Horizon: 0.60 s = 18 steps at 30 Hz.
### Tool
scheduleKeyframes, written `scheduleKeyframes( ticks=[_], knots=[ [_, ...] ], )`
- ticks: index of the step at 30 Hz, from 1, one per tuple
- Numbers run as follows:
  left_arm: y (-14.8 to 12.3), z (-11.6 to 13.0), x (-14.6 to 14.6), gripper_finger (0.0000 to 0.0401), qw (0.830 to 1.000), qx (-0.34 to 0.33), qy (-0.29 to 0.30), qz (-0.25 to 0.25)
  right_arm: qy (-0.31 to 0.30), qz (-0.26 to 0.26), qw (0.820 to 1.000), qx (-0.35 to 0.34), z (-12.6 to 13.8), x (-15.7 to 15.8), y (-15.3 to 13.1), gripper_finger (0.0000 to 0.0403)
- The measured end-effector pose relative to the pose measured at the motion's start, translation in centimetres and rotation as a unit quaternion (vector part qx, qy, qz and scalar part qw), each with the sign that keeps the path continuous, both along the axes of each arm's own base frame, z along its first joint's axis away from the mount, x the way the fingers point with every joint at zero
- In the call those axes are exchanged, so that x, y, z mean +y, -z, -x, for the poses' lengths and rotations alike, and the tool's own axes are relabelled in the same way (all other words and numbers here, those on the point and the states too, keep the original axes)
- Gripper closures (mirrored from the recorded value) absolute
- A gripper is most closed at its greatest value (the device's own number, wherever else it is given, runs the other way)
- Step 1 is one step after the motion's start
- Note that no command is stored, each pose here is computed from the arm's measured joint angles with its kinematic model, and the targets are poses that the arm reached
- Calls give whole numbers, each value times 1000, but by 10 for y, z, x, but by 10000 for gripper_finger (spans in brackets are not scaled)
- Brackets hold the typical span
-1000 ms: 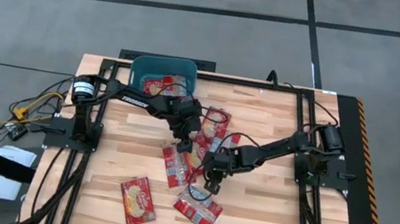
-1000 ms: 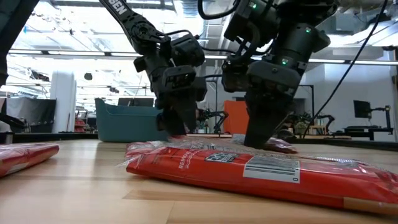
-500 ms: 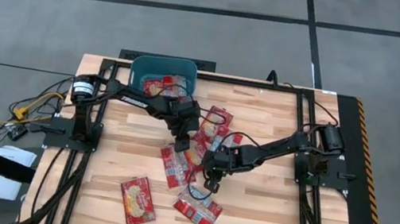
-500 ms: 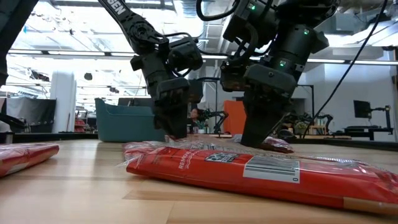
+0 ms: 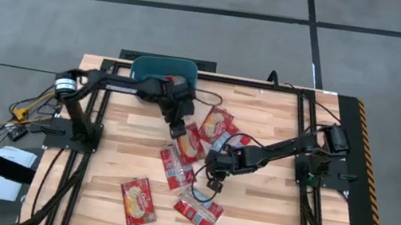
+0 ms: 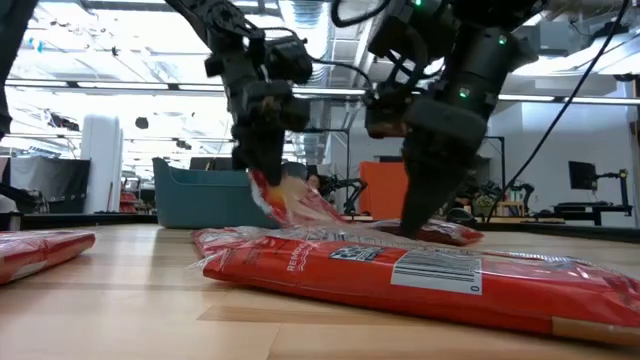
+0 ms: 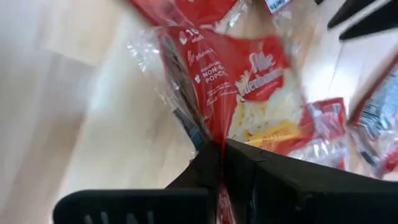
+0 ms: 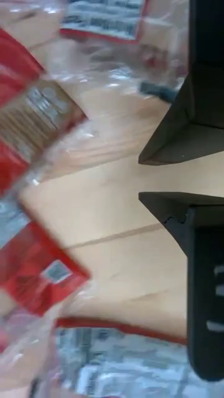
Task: Sort popcorn bags into baskets
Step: Put the red popcorn bag into the blue bin
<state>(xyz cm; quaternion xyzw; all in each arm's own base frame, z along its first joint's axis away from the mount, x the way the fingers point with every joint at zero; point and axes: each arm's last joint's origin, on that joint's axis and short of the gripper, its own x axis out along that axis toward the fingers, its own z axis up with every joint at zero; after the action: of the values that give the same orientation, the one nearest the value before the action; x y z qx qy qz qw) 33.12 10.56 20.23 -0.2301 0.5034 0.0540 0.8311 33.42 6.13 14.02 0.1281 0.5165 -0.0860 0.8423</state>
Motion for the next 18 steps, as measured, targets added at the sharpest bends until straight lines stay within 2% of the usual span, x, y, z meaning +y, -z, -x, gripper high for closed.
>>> scheduleKeyframes(
  ticks=[4, 9, 18],
  knots=[
    [-26, 18, 9, 401, 999, -10, -36, -16, 9, 15, 1000, 7, 4, 1, -1, 296],
    [-63, 42, 17, 401, 994, -57, -86, -27, 13, 20, 1000, 4, 3, 0, -1, 296],
    [-126, 93, 25, 401, 970, -165, -170, -56, 21, 36, 999, -8, 1, -1, -3, 296]
  ],
)
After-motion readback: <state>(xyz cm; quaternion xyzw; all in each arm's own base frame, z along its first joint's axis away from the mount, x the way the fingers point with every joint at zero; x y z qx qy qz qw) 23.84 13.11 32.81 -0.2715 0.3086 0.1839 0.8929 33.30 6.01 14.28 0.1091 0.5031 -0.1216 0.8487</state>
